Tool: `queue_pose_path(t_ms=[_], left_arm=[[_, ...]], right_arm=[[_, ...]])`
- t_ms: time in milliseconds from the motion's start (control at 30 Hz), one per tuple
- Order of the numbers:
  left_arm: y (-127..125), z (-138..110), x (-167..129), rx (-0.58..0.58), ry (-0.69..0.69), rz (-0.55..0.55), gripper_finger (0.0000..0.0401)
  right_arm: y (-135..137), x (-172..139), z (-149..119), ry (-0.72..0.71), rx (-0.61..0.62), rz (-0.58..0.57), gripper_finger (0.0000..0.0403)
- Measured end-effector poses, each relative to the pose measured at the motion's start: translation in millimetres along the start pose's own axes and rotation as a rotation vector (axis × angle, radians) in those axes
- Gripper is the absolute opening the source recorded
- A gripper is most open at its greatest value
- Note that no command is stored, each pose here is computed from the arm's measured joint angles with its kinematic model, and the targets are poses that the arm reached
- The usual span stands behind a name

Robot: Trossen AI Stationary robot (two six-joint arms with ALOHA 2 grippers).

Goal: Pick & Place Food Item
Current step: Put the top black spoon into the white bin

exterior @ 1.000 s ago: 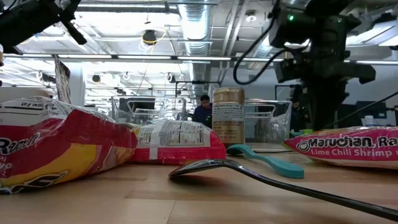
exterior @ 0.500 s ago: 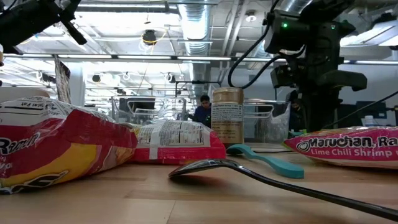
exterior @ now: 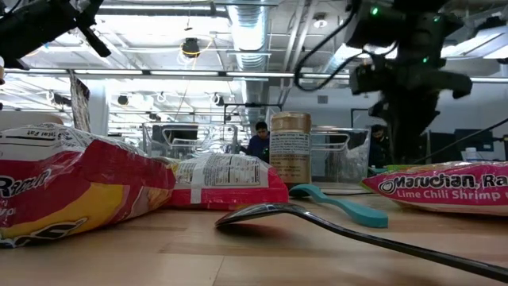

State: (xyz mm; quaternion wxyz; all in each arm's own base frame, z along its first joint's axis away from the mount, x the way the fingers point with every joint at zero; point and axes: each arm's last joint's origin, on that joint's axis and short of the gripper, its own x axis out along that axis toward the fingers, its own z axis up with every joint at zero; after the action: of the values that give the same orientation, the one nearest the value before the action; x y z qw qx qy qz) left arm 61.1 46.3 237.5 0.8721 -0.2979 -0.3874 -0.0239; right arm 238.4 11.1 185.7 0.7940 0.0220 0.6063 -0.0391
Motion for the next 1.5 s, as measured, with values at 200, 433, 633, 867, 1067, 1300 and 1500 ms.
queue_pose_path(t_ms=[200, 433, 633, 867, 1067, 1300, 1500], left_arm=[[0, 0, 0, 0.0, 0.0, 0.0, 0.0], [0, 0, 0, 0.0, 0.001, 0.0, 0.0], [0, 0, 0, 0.0, 0.001, 0.0, 0.0], [0, 0, 0, 0.01, 0.001, 0.0, 0.0], [0, 0, 0, 0.01, 0.001, 0.0, 0.0], [0, 0, 0, 0.01, 0.0, 0.001, 0.0], [0, 0, 0, 0.01, 0.0, 0.001, 0.0]], right_arm=[[16, -20, -10, -0.031, 0.032, 0.028, 0.0], [37, -12, -28, -0.001, 0.042, 0.05, 0.0], [37, 9, -43, -0.014, 0.151, 0.023, 0.0], [24, 10, -37, -0.127, 0.313, -0.171, 0.0], [16, 12, -36, -0.158, 0.551, -0.177, 0.0], [16, 20, -39, -0.208, 0.847, -0.119, 0.0], [15, 21, -35, -0.25, 1.011, -0.08, 0.0]])
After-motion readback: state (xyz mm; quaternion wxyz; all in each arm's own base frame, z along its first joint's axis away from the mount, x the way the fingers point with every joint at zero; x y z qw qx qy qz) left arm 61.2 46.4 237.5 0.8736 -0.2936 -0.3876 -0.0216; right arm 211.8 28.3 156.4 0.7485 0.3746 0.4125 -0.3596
